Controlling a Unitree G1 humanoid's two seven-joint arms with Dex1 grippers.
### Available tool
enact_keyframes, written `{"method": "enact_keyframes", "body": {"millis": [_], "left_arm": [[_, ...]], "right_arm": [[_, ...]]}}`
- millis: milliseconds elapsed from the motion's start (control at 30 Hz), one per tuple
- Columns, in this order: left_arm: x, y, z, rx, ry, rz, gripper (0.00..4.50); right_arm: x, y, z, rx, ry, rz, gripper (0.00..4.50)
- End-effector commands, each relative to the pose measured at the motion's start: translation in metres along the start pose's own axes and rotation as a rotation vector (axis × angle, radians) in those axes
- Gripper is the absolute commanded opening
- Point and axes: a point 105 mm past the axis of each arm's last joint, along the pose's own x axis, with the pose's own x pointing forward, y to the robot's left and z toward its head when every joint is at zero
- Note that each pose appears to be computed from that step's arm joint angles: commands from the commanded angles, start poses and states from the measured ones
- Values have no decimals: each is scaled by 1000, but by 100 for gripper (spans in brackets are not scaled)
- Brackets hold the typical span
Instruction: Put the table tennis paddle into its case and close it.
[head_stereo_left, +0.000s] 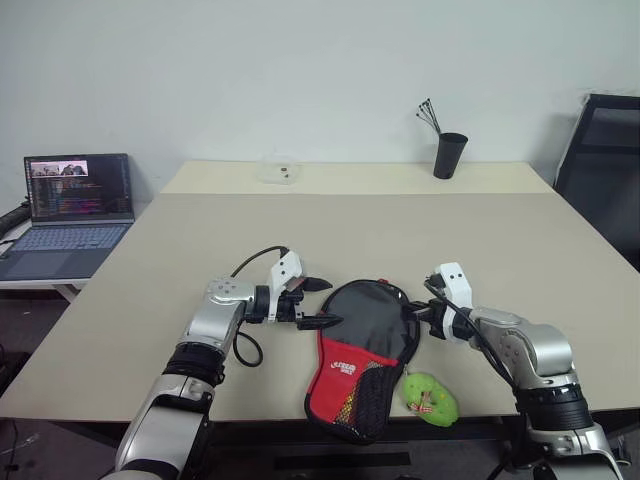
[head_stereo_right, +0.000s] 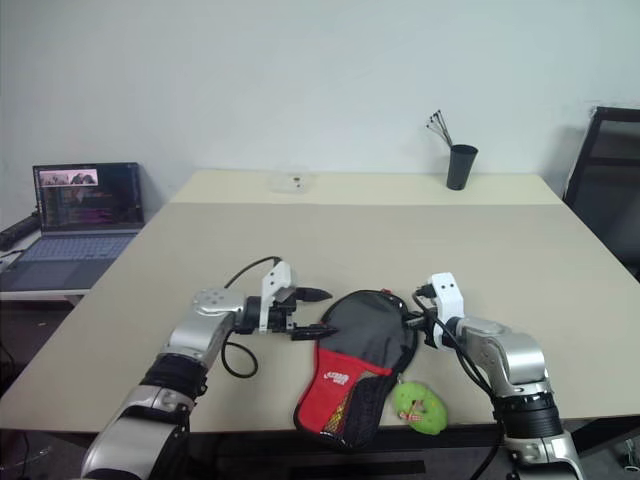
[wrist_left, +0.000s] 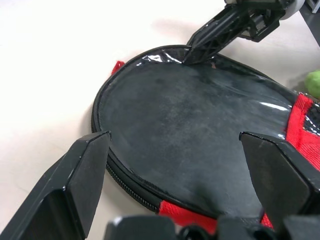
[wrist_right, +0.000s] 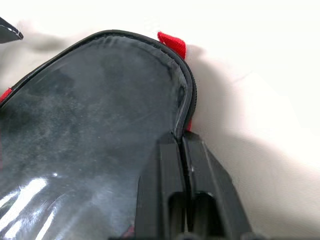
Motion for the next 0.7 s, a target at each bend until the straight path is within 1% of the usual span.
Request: {"method": "enact_keyframes", "body": {"millis": [33,167,300,400,500,700], "left_arm": [[-5,-1,11,42,-29,8,450],[-7,-4,13,33,-49,8,450],[-9,-11,7,25,-46,-3,450],[-9,-13,6,21,-46,-2,450],[-8,-15,4,18,-43,0,450],[-8,-16,2,18,-36,5,450]], "right_arm": [[4,0,22,-69,-37,7,4],[13,5,38,-142,-37,48,4],[23,11,54,-232,-29,99,4],[29,12,62,-281,-27,117,4],[38,14,77,-339,-36,126,4],[48,12,89,-384,-41,132,4]]}}
